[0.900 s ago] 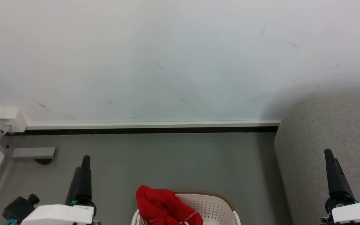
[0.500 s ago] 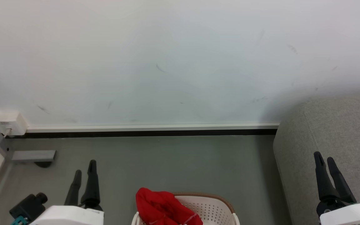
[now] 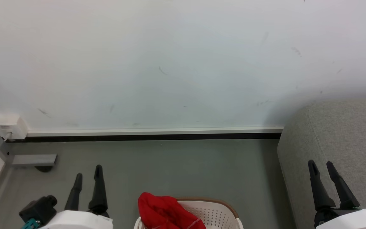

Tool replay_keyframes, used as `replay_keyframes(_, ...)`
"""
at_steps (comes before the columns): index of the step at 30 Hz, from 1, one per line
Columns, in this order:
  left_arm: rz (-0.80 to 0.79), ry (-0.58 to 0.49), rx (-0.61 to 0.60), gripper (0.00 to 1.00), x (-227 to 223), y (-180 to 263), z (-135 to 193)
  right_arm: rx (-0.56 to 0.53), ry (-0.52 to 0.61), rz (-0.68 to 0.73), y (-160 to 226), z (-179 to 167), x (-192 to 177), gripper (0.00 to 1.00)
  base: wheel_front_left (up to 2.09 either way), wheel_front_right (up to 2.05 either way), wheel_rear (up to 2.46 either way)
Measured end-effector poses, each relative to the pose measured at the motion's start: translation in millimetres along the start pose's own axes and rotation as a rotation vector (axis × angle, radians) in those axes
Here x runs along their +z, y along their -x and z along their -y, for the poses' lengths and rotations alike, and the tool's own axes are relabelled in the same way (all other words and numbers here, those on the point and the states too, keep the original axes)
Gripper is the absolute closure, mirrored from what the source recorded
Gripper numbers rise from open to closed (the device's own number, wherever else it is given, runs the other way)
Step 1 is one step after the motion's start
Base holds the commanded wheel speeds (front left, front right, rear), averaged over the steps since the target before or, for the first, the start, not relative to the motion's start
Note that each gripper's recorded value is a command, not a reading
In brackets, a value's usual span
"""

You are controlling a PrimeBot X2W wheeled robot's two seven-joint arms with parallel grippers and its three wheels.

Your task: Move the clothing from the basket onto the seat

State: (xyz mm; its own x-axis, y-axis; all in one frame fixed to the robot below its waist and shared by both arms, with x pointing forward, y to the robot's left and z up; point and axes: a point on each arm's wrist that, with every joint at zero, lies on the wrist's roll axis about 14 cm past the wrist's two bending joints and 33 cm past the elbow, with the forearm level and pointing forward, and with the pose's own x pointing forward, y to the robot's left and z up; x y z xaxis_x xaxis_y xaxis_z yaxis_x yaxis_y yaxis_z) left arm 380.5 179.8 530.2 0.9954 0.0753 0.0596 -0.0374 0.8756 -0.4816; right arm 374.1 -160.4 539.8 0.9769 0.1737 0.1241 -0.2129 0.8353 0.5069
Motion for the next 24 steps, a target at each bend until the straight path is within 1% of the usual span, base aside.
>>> replay_keyframes(9,0.023,-0.096,-0.007,0.0,2.6,1.2,2.3,0.021,0.084,0.012,1.1,-3.9,2.1,0.0,0.0,0.0,0.0)
replay_keyframes(24,0.076,-0.226,-0.032,0.0,9.9,2.7,11.3,0.059,0.205,0.036,2.6,-11.3,6.7,0.0,0.0,0.0,0.0)
